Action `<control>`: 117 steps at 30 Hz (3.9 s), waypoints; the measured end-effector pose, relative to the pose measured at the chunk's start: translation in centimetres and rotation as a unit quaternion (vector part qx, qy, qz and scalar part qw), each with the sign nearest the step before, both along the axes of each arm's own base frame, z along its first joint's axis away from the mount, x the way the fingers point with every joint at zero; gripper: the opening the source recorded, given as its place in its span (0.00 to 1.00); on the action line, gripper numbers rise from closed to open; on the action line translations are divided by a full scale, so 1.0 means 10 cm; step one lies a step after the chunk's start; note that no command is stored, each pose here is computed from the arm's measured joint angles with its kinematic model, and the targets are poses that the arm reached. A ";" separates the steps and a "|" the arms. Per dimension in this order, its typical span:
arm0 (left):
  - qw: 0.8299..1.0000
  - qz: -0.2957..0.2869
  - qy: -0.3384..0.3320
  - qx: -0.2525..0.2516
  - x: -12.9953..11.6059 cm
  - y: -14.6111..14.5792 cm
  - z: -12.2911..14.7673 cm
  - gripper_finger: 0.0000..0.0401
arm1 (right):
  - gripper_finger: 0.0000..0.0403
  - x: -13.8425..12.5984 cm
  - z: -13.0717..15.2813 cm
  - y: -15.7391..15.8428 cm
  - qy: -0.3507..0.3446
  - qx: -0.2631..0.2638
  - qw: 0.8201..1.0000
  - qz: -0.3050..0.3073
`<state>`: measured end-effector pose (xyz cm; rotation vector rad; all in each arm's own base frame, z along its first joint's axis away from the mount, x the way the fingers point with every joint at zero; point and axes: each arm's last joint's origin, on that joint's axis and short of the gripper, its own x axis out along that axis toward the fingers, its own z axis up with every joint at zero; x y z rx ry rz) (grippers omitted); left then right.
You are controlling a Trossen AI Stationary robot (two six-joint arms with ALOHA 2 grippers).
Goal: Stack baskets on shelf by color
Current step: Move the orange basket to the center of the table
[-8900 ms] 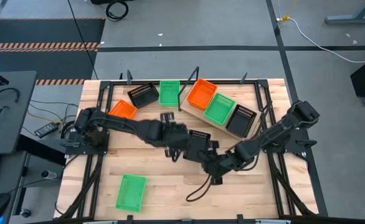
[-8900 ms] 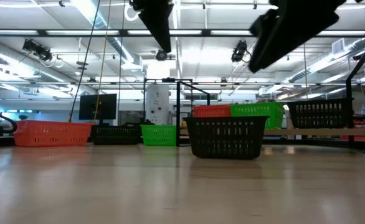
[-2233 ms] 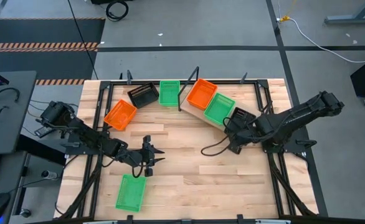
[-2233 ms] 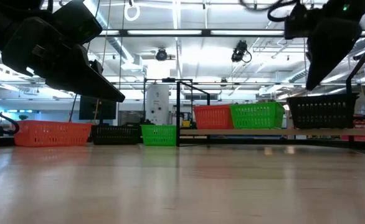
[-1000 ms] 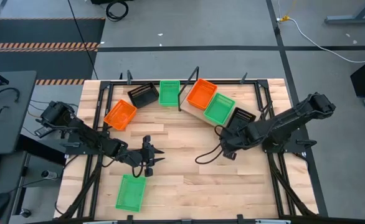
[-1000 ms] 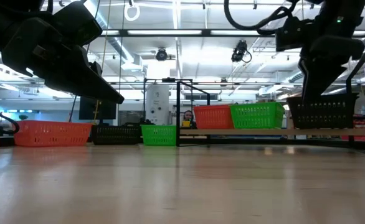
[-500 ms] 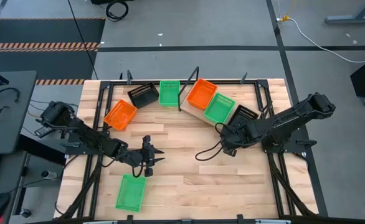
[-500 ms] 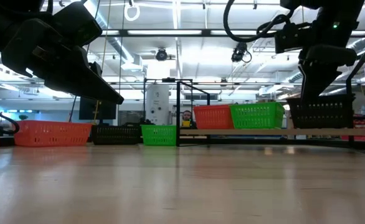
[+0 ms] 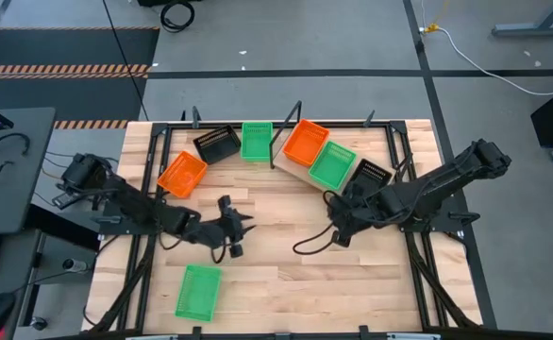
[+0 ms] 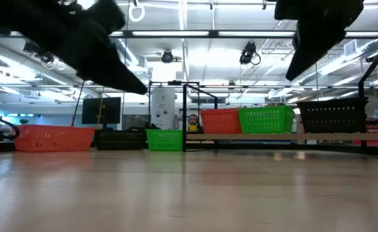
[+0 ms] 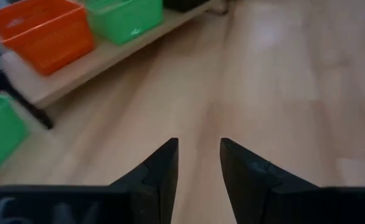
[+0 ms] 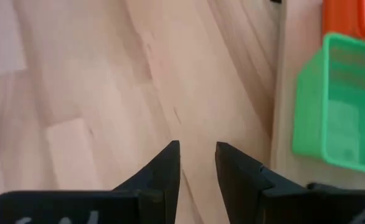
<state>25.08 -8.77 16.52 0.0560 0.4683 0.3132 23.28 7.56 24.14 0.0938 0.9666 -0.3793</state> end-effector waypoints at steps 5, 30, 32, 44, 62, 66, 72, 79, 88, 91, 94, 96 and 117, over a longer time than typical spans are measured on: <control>0.986 0.101 0.136 0.012 0.17 0.35 0.25 0.31 | 0.27 0.01 0.02 0.01 -0.009 -0.016 1.000 0.012; 0.909 0.217 0.330 -0.134 -0.09 2.35 0.81 0.31 | 0.27 -0.02 0.04 0.17 -0.005 -0.084 0.991 0.108; 0.890 0.224 0.368 -0.153 -0.14 2.35 0.73 0.31 | 0.27 -0.02 0.04 0.18 -0.008 -0.087 0.990 0.113; 0.819 0.154 0.525 -0.174 -0.18 1.86 0.61 0.31 | 0.27 -0.01 0.04 0.18 -0.004 -0.099 0.986 0.135; 0.758 0.261 0.554 -0.224 -0.43 1.68 0.18 0.34 | 0.27 -0.01 0.04 0.18 0.006 -0.117 0.980 0.162; 0.768 0.264 0.542 -0.216 -0.43 1.71 0.11 0.36 | 0.27 -0.01 0.04 0.18 0.006 -0.117 0.980 0.162; 0.761 0.285 0.544 -0.208 -0.50 1.78 0.06 0.38 | 0.27 -0.01 0.04 0.19 0.003 -0.109 0.982 0.156; 0.750 0.291 0.562 -0.195 -0.52 1.78 0.10 0.36 | 0.27 -0.01 0.04 0.19 -0.001 -0.106 0.982 0.154; 0.763 0.308 0.549 -0.144 -0.44 1.77 0.22 0.40 | 0.27 0.00 0.05 0.19 -0.004 -0.104 0.983 0.153; 0.769 0.313 0.538 -0.147 -0.44 1.79 0.17 0.44 | 0.27 0.00 0.04 0.19 -0.002 -0.098 0.983 0.157; 0.768 0.318 0.535 -0.150 -0.47 1.81 0.10 0.50 | 0.27 0.00 0.04 0.20 -0.001 -0.093 0.983 0.160; 0.764 0.321 0.539 -0.152 -0.51 1.81 0.06 0.55 | 0.27 0.00 0.04 0.20 -0.001 -0.093 0.983 0.159; 0.778 0.275 0.513 -0.235 -0.55 1.68 -0.23 0.03 | 0.27 0.00 0.05 0.20 -0.005 -0.097 0.983 0.158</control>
